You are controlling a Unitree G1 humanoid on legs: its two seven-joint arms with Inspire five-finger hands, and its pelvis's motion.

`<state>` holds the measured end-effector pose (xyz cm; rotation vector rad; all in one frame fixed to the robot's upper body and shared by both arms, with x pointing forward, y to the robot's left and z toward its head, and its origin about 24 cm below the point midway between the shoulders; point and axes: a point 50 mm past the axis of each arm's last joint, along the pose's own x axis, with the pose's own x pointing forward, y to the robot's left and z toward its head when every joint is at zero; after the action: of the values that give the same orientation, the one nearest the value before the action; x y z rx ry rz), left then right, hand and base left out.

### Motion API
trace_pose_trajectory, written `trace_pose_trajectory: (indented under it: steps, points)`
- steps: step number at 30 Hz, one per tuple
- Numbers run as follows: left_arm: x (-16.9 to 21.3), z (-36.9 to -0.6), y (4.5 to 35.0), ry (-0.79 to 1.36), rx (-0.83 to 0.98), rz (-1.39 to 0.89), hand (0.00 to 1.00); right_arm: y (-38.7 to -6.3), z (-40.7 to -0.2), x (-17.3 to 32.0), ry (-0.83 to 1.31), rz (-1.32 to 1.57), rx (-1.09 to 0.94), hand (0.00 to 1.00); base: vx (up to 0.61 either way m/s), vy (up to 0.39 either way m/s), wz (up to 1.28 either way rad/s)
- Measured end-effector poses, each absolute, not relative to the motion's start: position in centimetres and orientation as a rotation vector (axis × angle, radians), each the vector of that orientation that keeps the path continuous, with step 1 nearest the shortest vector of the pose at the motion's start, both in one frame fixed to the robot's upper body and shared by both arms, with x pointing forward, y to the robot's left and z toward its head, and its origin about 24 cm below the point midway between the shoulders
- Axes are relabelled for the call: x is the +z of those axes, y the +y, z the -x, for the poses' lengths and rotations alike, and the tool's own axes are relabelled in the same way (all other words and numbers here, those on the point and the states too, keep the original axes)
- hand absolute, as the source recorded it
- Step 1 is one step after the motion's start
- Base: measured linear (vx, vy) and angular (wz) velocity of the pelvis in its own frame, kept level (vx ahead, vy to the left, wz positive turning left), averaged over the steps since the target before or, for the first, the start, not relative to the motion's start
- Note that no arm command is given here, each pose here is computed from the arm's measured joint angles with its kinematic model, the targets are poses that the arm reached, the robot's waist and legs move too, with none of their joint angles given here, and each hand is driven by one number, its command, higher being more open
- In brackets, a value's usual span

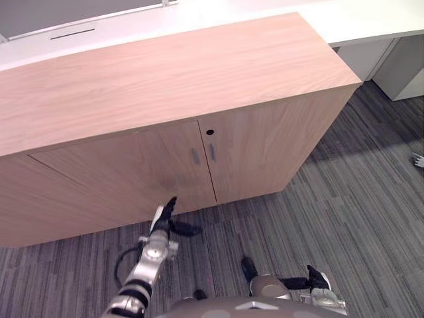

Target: Walk over to the cabinet, pick up the folder, carry it to the office cabinet, place the folder inside the office cabinet, then close the office cabinet door

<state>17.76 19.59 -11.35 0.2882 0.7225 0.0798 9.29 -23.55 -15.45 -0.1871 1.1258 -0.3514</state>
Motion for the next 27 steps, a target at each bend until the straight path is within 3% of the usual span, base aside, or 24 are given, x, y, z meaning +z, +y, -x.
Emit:
trace_pose_trajectory:
  steps: [6,11,18,27]
  points:
    - [-15.3,-9.9,21.6,1.036,0.204,-0.219,1.00,-23.1,-9.3,-15.6,1.128,0.181,-0.340,1.00,-0.02,0.039,-0.23]
    - [-16.6,-3.7,22.3,1.227,0.426,-0.047,1.00,-22.5,-8.6,-15.9,1.156,0.189,-0.313,1.00,-0.05,0.036,-0.05]
    - [-17.1,-1.8,21.8,1.277,0.628,0.143,1.00,-22.6,-8.7,-16.0,1.168,0.218,-0.287,1.00,0.00,0.001,0.00]
    - [-17.1,-1.9,21.7,1.272,0.643,0.158,1.00,-22.0,-9.5,-16.0,1.160,0.259,-0.229,1.00,0.00,0.001,0.00]
